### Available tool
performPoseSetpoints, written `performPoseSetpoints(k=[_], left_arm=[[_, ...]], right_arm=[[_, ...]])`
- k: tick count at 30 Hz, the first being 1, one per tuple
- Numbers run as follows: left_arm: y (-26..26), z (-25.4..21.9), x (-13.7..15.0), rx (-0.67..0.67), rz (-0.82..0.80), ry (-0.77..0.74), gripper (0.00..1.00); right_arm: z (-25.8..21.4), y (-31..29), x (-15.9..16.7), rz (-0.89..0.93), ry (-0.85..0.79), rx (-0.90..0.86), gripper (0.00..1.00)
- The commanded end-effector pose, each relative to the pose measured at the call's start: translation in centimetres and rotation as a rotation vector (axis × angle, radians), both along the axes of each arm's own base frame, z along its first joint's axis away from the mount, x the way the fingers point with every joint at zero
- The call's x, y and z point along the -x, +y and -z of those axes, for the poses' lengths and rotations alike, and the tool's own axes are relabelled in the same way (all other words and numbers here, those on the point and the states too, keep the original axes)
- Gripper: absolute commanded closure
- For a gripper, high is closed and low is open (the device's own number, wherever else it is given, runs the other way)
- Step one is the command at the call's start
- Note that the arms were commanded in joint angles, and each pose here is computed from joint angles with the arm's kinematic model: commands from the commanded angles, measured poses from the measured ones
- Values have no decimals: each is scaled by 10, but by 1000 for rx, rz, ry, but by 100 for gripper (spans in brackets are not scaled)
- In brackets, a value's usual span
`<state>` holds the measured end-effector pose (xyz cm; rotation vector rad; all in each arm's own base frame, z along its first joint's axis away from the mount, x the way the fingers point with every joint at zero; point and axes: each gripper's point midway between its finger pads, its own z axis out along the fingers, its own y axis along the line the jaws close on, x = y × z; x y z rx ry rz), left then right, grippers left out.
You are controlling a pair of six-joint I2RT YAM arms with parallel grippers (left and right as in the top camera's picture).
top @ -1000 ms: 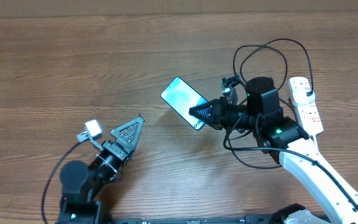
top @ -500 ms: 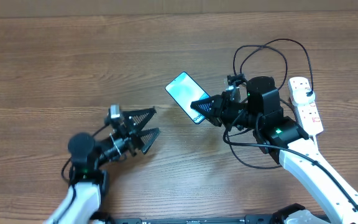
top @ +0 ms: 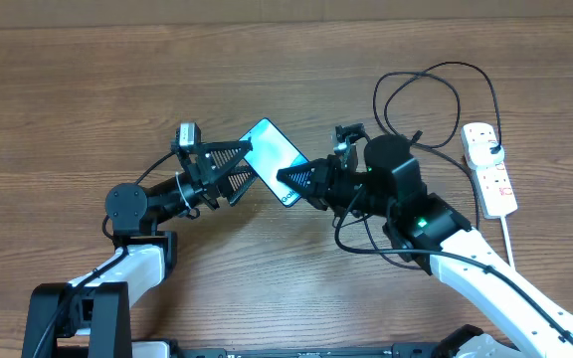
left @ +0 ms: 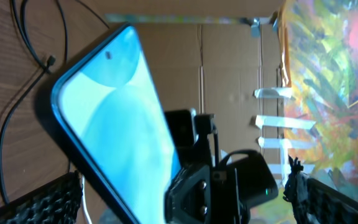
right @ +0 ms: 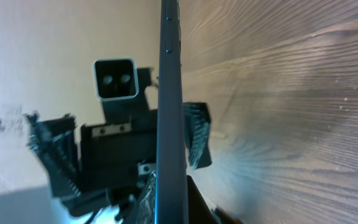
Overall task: Plug charger to phone and switch on socket
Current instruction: 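Regrasp the phone with the left gripper from the right gripper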
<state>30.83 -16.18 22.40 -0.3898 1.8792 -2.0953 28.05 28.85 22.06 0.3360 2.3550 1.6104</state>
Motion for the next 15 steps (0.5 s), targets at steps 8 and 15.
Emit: performPoseSetpoints(k=[8,15], left_arm=[[3,-9,-21,54,-118,13,11],[0,-9,-21,70,-110,45,18]], right_arm=[[-6,26,-24,186,-15,-55,96],[9,44,-18,133,-1,-51,96]])
